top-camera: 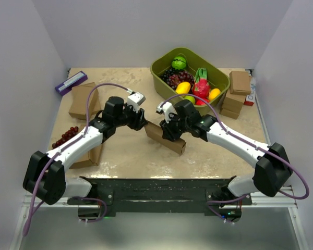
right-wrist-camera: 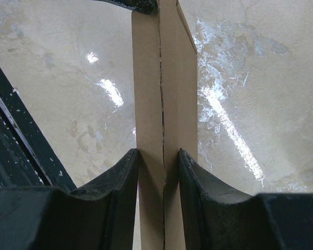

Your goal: Fold the paper box

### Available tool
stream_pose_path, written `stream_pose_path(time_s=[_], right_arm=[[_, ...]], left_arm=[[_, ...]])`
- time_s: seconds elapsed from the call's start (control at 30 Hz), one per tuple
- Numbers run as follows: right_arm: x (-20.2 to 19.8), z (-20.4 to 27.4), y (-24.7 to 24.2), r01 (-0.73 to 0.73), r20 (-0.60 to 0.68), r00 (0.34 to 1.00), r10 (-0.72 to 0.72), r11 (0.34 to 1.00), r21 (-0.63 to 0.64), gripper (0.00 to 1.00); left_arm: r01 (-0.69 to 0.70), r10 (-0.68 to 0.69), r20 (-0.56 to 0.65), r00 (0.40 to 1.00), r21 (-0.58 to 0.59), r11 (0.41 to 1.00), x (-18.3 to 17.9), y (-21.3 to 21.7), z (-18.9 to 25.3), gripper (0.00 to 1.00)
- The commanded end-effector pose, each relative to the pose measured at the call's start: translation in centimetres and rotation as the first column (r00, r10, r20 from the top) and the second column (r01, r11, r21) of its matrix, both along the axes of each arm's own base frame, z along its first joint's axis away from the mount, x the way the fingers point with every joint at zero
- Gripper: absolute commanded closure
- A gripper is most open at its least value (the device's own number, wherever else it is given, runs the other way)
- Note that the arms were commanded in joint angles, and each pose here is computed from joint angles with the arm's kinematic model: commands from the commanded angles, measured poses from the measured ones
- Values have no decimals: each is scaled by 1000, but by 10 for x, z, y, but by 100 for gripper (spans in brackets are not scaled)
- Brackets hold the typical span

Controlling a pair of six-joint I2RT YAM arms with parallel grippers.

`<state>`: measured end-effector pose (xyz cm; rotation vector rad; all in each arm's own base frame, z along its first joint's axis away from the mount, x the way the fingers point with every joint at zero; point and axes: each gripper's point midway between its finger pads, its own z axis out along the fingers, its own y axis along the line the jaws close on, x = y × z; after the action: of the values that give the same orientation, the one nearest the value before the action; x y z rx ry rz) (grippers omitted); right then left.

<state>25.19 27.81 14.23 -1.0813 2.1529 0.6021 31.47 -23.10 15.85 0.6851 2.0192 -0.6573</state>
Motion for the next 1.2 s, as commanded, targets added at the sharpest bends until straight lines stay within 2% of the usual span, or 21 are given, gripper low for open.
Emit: stream_pose_path(time_s=[0.0,0.13,0.47,0.53,0.63,0.67,0.77,1.0,1.17], right_arm=[[-5,-10,-3,-17,-39,999,15,999,-31,83],[-5,-11,-3,-12,-42,999,11,999,-34,83],[-4,-12,-4,-6,-38,999,5,999,-40,84],[-3,-13,-4,-4,-39,999,2,999,-42,84],[-1,-15,-6,9,-35,999,-11,999,-54,85],[-1,-16,-6,12,-38,999,-15,998,-58,85],[1,-22,-9,27,-47,998,-31,996,-83,86],[3,-31,-12,42,-62,997,-49,993,-113,87],[3,-31,-13,48,-60,997,-55,992,-118,87]], left_arm=[[-2,3,50,999,-38,999,9,-7,20,50],[-4,5,33,999,-33,999,7,-7,17,50],[11,-11,15,1000,-27,1000,3,-11,11,71],[10,-9,13,1000,-25,1000,3,-11,11,73],[16,-16,11,1000,-24,1000,1,-12,11,85],[16,-16,9,1000,-28,999,0,-14,12,92],[20,-20,-1,1000,-50,999,-2,-17,17,100],[8,-9,-20,1000,-75,997,-3,-19,22,100],[-3,2,-54,999,-30,1000,-5,-15,6,100]])
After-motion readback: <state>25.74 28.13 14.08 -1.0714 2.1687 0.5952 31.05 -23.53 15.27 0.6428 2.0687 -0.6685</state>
